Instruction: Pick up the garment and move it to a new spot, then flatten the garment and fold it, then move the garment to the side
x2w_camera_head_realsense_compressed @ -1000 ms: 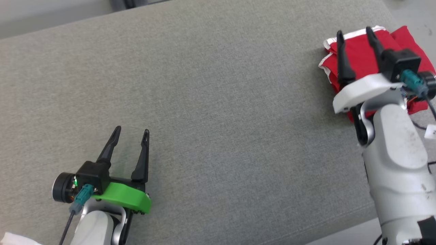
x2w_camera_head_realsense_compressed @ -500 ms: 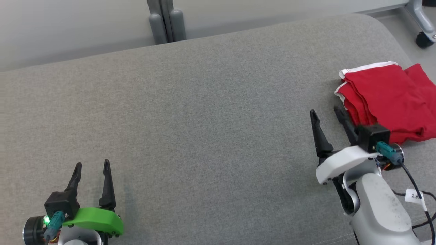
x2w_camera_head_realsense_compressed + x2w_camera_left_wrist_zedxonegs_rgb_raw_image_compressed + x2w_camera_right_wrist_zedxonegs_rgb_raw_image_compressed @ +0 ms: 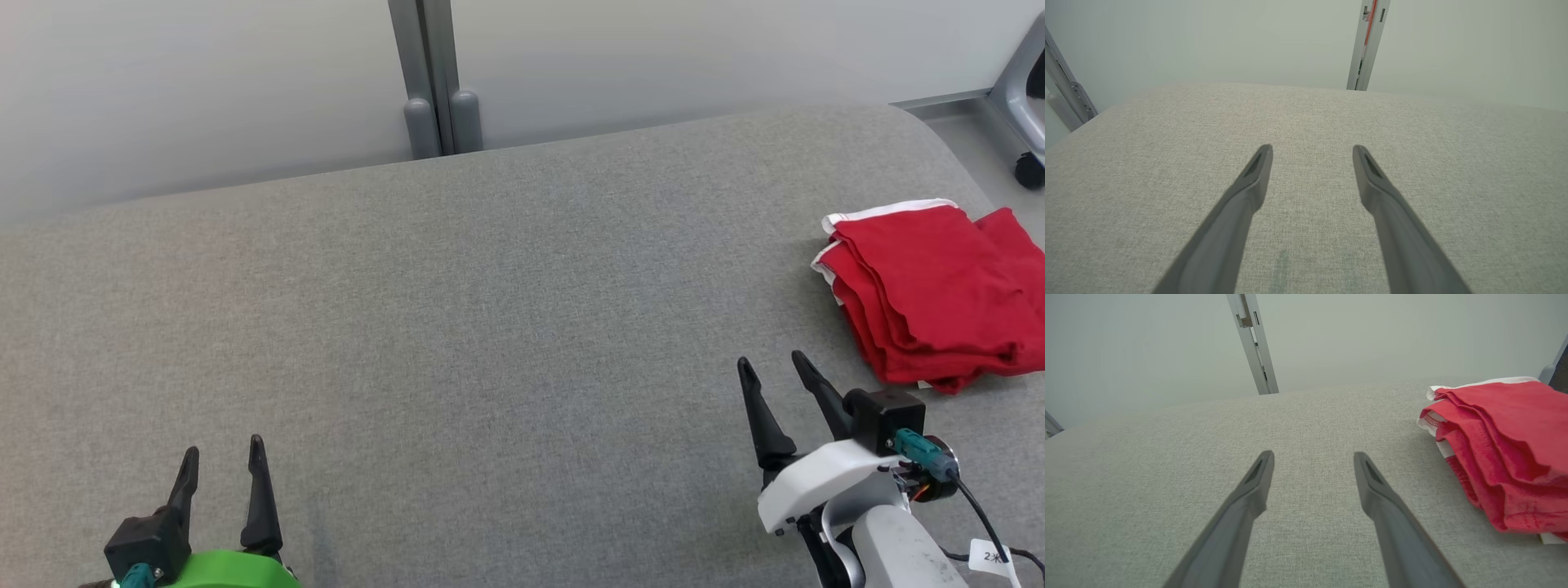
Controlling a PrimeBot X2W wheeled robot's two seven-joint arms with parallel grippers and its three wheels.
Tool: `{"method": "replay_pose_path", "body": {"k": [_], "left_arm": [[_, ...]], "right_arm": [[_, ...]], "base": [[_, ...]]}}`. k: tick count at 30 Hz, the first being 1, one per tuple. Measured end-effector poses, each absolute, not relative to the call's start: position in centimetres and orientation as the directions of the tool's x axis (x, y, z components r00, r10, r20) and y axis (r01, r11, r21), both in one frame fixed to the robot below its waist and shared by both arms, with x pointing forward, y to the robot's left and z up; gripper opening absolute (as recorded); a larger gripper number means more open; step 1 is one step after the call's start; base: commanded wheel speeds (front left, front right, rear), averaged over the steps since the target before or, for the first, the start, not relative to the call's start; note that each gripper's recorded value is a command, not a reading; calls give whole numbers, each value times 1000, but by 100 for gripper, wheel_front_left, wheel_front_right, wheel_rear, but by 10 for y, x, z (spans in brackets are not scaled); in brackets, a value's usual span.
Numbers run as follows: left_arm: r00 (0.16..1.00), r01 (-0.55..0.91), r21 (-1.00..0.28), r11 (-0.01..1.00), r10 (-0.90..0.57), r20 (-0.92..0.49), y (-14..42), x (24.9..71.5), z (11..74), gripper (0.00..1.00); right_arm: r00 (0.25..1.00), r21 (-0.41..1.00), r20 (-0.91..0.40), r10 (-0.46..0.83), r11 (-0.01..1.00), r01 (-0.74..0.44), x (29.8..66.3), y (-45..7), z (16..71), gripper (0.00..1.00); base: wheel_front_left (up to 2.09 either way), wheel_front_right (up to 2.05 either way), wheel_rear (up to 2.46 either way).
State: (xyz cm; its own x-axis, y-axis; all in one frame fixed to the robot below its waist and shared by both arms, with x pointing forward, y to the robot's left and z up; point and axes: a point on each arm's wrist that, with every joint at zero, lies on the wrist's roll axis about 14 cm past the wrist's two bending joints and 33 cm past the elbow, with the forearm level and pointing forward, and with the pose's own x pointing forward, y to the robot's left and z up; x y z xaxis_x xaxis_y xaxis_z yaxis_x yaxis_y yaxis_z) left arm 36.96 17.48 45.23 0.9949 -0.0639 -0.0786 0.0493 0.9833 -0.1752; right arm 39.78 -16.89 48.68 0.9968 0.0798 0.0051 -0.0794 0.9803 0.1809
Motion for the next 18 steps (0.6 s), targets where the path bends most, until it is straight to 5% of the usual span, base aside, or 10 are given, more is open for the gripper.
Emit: {"method": "replay_pose_path", "body": {"k": [3, 4, 18], "left_arm": [[995, 48, -176, 983, -62, -73, 175, 366, 454, 100], [995, 48, -177, 983, -63, -76, 175, 365, 453, 0], [986, -24, -320, 947, -31, -164, 177, 355, 432, 0]], "right_arm": [[997, 183, 5, 79, 980, -78, 393, -169, 487, 100], [997, 183, 4, 78, 980, -78, 392, -169, 486, 0], [994, 330, -106, 37, 944, 0, 378, -175, 456, 0]], "base": [[0, 0, 0], [0, 0, 0], [0, 0, 0]]}}
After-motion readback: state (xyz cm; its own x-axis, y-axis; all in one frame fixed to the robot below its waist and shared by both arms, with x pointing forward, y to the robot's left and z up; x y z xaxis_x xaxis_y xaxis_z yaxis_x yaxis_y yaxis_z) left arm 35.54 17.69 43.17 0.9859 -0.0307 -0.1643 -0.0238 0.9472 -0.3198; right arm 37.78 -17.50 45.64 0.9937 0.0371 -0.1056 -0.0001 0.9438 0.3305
